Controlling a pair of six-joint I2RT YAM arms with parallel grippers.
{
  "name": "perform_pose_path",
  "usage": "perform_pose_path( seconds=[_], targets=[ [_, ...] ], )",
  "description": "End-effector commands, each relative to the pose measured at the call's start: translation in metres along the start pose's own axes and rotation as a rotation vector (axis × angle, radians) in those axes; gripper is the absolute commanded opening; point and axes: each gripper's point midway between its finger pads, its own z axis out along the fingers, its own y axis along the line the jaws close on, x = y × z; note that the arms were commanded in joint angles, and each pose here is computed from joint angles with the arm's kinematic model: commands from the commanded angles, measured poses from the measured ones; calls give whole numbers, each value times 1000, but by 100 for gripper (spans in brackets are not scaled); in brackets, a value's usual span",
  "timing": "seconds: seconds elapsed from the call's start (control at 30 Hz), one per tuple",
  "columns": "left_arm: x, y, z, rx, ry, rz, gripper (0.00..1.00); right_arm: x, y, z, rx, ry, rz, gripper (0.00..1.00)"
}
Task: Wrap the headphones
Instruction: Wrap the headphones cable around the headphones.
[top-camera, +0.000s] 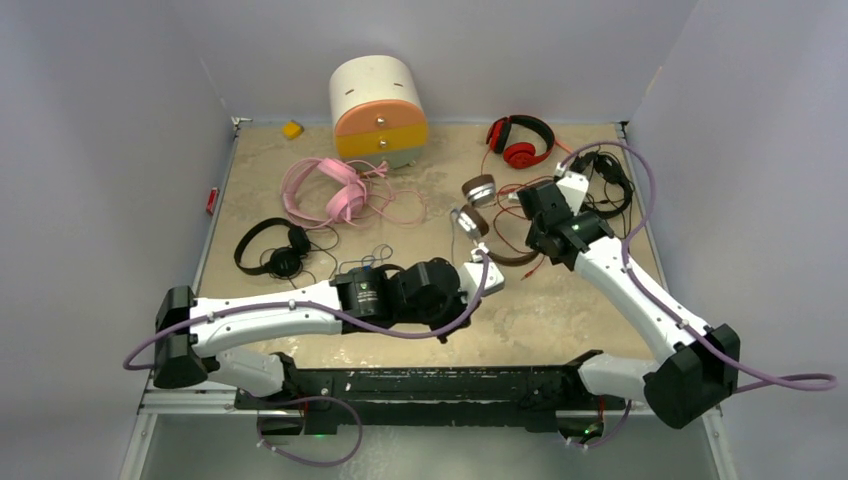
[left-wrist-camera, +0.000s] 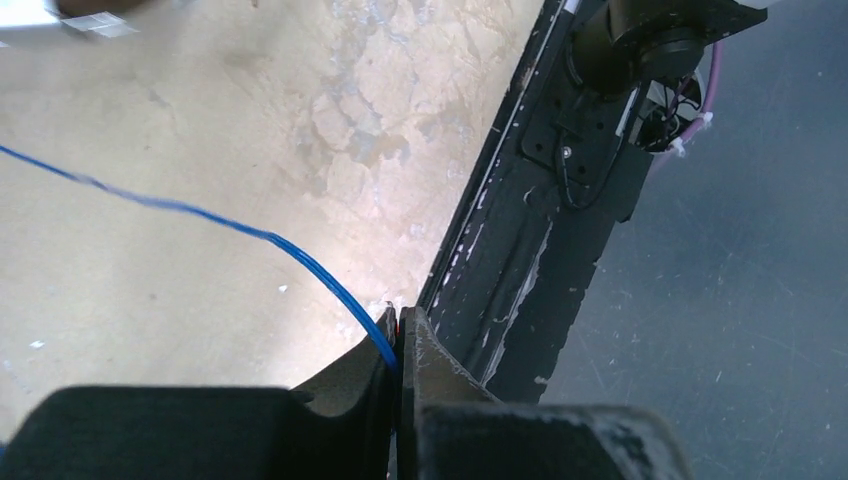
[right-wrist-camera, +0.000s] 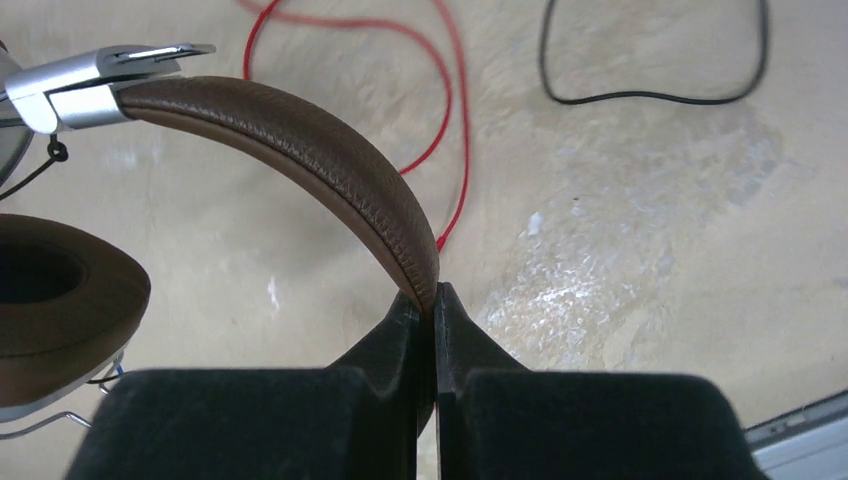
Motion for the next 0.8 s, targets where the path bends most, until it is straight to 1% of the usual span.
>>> perform_pose_path(
  seconds=[0.0, 0.1, 0.17, 0.23, 0.27, 0.3, 0.4, 0.47, 0.6, 0.7, 0.77],
  targets=[
    [-26, 25, -34, -43, -54, 26, 0, -2, 40, -7, -274, -35, -159, 0],
    [-41, 43, -53, -35, -103, -11, 0, 5, 45, -12, -359, -38, -213, 0],
    [-49, 45, -62, -23, -130, 3, 0, 9, 52, -18, -431, -38, -249, 0],
    [-53, 39, -64, 12, -126, 26, 0, 9, 59, -24, -505, -66, -308, 0],
    [-54, 37, -64, 27, -117, 35, 0, 14, 63, -29, -553, -54, -320, 0],
    [-55, 36, -63, 33, -108, 39, 0, 18, 70, -38, -620, -48, -341, 0],
    [-58, 43, -60, 21, -96, 36, 0, 25, 76, -53, -737, -69, -380, 0],
    [-63, 48, -60, 33, -113, 25, 0, 25, 73, -57, -754, -86, -383, 0],
    [-82, 51, -65, 81, -162, 18, 0, 41, 77, -60, -800, -10, -404, 0],
    [-91, 61, -67, 74, -165, 14, 0, 54, 79, -60, -828, 46, -419, 0],
    [-94, 72, -67, 64, -166, 1, 0, 60, 80, -63, -854, 62, -421, 0]
  ],
)
